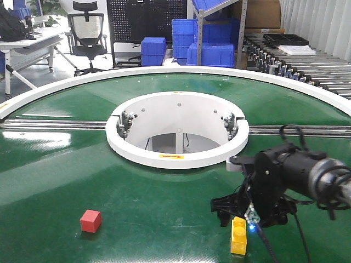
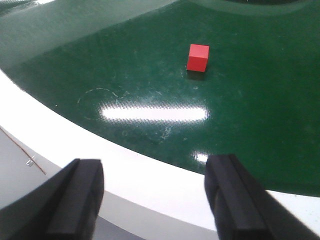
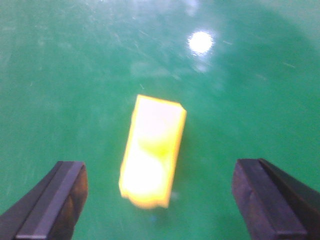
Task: Pick red and yellow blocks into blue bin
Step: 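Lower the right gripper onto the yellow brick and close it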
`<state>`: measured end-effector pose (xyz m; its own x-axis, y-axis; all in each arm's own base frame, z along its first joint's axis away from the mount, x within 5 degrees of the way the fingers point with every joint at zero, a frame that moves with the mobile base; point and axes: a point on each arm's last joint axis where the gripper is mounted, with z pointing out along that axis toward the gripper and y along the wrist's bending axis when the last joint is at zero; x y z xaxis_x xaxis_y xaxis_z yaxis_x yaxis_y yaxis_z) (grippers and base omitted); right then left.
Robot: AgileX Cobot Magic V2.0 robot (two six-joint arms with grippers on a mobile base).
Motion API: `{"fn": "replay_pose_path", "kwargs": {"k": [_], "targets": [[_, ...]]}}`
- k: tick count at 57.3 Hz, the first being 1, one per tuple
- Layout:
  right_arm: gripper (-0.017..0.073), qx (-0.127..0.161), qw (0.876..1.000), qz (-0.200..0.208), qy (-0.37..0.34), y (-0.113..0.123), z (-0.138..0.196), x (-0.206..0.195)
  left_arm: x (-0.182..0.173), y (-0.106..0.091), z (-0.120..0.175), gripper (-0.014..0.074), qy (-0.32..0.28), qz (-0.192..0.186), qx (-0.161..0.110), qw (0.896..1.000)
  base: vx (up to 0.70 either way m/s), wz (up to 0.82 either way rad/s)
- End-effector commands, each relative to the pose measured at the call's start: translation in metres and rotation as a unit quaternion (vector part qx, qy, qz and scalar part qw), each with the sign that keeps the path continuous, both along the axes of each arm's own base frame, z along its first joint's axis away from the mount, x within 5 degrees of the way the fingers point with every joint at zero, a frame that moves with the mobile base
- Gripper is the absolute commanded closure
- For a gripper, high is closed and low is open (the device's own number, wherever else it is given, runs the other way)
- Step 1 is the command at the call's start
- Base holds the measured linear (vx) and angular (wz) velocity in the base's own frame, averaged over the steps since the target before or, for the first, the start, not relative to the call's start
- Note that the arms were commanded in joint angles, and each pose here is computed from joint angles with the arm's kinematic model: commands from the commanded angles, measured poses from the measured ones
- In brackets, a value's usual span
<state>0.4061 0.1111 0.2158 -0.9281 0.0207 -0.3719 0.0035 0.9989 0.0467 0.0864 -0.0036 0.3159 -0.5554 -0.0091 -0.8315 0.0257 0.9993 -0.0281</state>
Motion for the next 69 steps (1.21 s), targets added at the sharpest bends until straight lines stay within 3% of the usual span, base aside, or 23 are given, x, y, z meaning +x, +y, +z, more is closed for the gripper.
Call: {"fn": "replay_pose_path", "kwargs": {"k": [1, 20, 40, 60, 61, 62, 69], "targets": [[-0.0052, 0.006, 0.999, 0.005, -0.051, 0.001, 0.024, 0.008, 0.005, -0.001, 0.013, 0.0058, -0.045, -0.004, -0.006, 0.999, 0.0, 0.0], [0.0021, -0.003, 0.999, 0.02, -0.036, 0.004, -0.006, 0.019, 0.005, -0.001, 0.013, 0.0058, -0.045, -0.004, -0.006, 0.999, 0.0, 0.0], [0.0271, -0.02, 0.999, 0.028, -0.021, 0.001, -0.004, 0.015, 0.005, -0.001, 0.013, 0.0058, -0.045, -0.004, -0.006, 0.999, 0.0, 0.0], [0.0291, -0.041, 0.991, 0.104, -0.067, -0.008, 0.073, -0.022, 0.005, -0.001, 0.013, 0.0058, -0.046, -0.004, -0.007, 0.999, 0.0, 0.0], [0.0291, -0.045, 0.983, 0.134, -0.113, -0.016, 0.101, -0.053, 0.005, -0.001, 0.013, 0.0058, -0.046, -0.004, -0.007, 0.999, 0.0, 0.0], [0.0291, -0.047, 0.981, 0.142, -0.123, -0.017, 0.107, -0.059, 0.005, -0.001, 0.013, 0.0058, -0.047, -0.004, -0.007, 0.999, 0.0, 0.0], [0.0291, -0.05, 0.969, 0.187, -0.154, -0.024, 0.12, -0.095, 0.005, -0.001, 0.013, 0.0058, -0.048, -0.004, -0.007, 0.999, 0.0, 0.0]]}}
